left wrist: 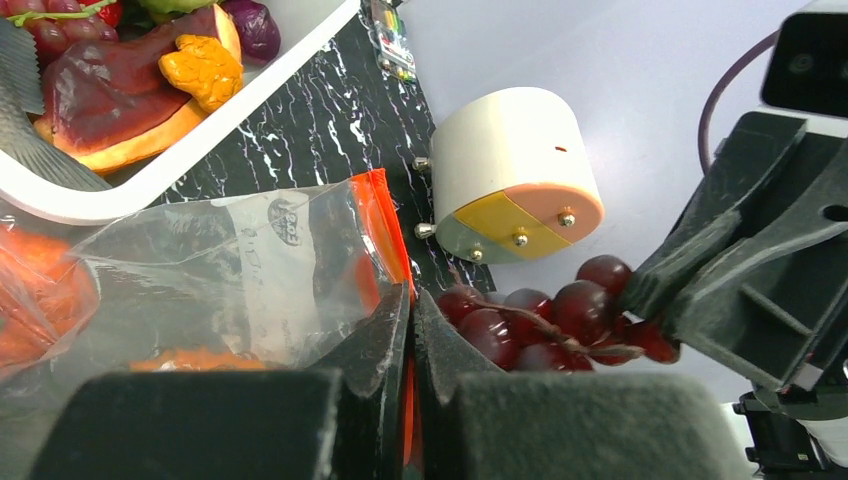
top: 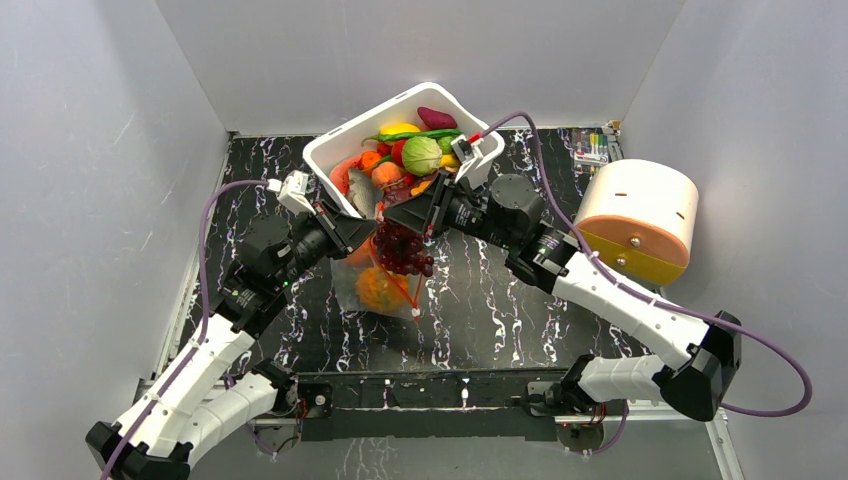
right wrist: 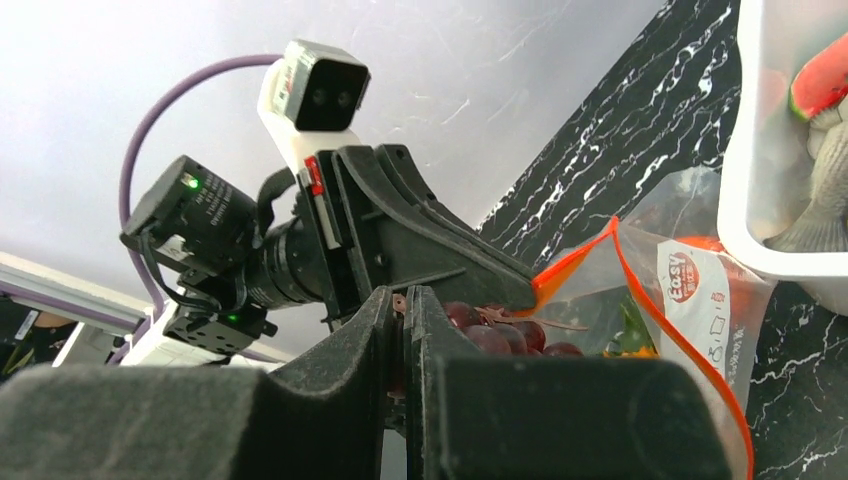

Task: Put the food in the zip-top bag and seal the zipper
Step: Place the fake fruit in the zipper food storage bag.

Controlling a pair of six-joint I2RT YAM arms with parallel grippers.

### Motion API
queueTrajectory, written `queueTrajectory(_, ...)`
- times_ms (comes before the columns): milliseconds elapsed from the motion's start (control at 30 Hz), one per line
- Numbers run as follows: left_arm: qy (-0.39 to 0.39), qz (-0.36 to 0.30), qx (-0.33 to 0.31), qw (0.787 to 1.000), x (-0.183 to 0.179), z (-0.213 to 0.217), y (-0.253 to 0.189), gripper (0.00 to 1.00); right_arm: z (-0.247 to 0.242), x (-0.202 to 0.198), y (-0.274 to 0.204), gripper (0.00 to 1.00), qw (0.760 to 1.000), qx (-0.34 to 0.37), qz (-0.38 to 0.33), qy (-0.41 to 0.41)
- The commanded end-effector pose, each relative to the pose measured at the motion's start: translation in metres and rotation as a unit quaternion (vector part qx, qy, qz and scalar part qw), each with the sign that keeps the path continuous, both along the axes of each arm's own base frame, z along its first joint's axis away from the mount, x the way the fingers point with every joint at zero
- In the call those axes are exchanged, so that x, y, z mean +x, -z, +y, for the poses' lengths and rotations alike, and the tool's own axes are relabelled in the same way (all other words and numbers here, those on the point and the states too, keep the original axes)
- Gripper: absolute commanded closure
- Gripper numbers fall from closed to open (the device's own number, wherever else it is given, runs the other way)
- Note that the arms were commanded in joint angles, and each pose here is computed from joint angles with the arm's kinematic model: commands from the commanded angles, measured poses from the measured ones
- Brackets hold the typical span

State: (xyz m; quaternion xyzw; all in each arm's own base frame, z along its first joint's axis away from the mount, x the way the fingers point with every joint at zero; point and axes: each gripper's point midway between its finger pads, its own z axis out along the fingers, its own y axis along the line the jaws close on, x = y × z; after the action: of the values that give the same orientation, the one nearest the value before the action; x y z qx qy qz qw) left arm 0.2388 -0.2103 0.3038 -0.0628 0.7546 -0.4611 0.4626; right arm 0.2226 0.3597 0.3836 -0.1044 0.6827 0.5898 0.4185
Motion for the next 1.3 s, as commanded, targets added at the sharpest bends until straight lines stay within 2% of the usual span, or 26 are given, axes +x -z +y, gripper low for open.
queueTrajectory(0,-0.004,-0.024,-0.015,1.000,-0.001,0.001,-0.013,1.00,-0.019,-0.012,-0.090,1.00,0.992,0.089,-0.084,0.013)
queueTrajectory(333,-0.001,-0.022,-0.024,0.999,0.000,-0.001,-0.014,1.00,-0.018,-0.023,-0.124,1.00,0.985,0.141,-0.098,0.001)
queueTrajectory(467,0.005,-0.031,-0.048,0.998,-0.004,-0.002,-0.022,1.00,-0.016,-0.020,-0.127,1.00,0.983,0.150,-0.103,0.007)
queueTrajectory(733,0.005,-0.034,-0.085,0.996,-0.015,0.001,-0.035,1.00,-0.020,0.007,-0.067,1.00,0.989,0.096,-0.086,0.075)
queueTrajectory(1067,0.009,-0.039,-0.122,0.992,-0.020,0.001,-0.050,1.00,-0.008,0.009,-0.031,1.00,0.994,0.066,-0.062,0.059)
queueTrajectory(1267,0.009,-0.037,-0.119,0.992,-0.020,0.002,-0.047,1.00,0.001,0.007,0.018,1.00,0.999,0.027,-0.024,0.041)
